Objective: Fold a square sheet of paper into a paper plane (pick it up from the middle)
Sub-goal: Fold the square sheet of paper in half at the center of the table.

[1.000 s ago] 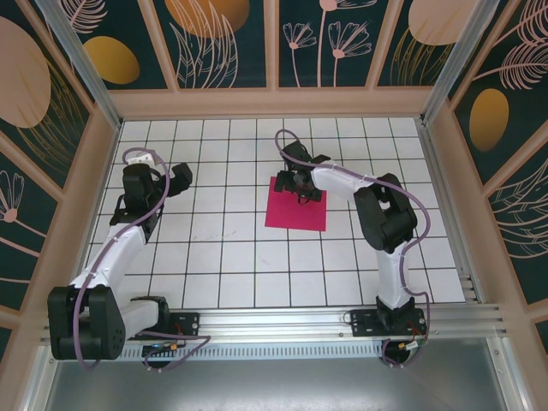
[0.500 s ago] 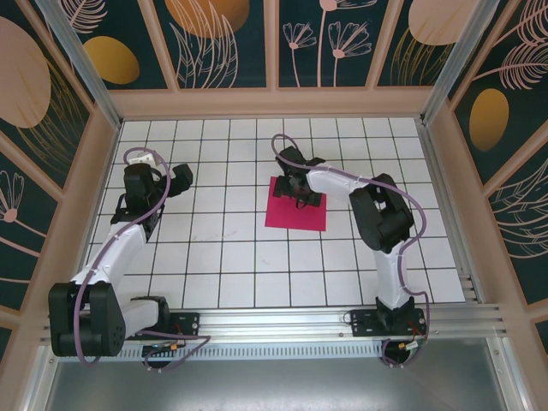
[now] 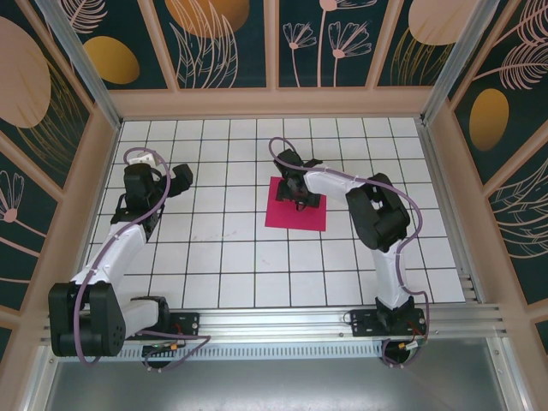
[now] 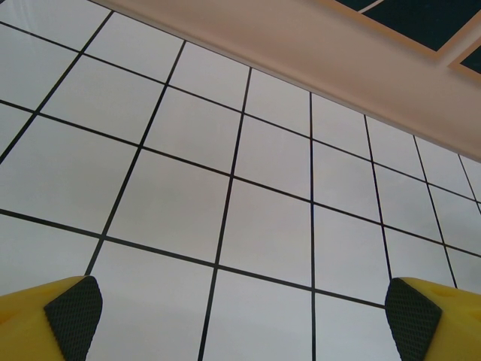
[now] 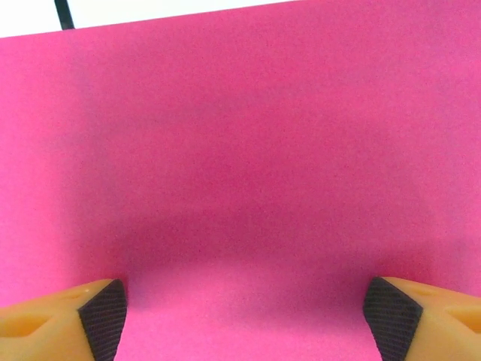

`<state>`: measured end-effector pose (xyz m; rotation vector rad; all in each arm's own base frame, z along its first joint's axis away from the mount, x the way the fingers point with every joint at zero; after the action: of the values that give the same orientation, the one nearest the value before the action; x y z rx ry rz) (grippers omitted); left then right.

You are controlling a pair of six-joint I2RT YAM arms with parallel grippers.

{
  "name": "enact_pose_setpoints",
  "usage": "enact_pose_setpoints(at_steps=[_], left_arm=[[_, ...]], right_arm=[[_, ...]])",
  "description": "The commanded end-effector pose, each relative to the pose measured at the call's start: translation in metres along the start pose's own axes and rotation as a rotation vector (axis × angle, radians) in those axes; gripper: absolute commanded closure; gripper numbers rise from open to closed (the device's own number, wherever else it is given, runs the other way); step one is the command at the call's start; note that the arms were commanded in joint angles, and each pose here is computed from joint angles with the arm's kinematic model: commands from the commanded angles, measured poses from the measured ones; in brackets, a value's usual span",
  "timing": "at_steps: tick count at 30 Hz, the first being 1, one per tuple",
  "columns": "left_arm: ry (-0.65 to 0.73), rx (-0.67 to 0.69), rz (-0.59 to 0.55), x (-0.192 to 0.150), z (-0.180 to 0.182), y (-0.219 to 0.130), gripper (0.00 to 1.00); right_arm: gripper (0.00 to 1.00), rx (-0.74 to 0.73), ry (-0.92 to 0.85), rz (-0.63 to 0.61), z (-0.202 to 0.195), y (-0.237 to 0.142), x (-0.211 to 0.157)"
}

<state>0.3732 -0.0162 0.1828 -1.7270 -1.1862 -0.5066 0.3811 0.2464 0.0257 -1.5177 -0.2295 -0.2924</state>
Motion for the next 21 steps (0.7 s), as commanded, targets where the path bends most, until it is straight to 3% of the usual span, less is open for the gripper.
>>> enact_pose_setpoints(at_steps=[1, 14, 21], left_arm=[[-0.007, -0.009, -0.003, 0.008, -0.004, 0.0, 0.02], [-0.009, -0.007, 0.006, 0.006, -0.004, 0.002, 0.01], [-0.015, -0.022, 0.024, 0.003, -0.006, 0.003, 0.02]], right_arm=[[0.18, -0.061, -0.028, 0.139, -0.013, 0.036, -0.039], [0.34, -0.074, -0.057, 0.148, -0.015, 0.042, -0.041], [0.45, 0.034, -0.234, 0.16, 0.01, 0.038, -0.052]])
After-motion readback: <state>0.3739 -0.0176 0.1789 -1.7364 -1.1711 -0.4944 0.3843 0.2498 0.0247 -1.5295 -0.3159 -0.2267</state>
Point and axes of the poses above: each hand's point on the last joint's axis, 136 mm out from that joint toward the fingers, its own y axis out along the fingers, its own z axis along the line the jaws close on, x = y × z, the point moved 1 cm from there along -y, back along the fingers, and after that the axes turned 6 degrees about -y, right-handed, at the moved point
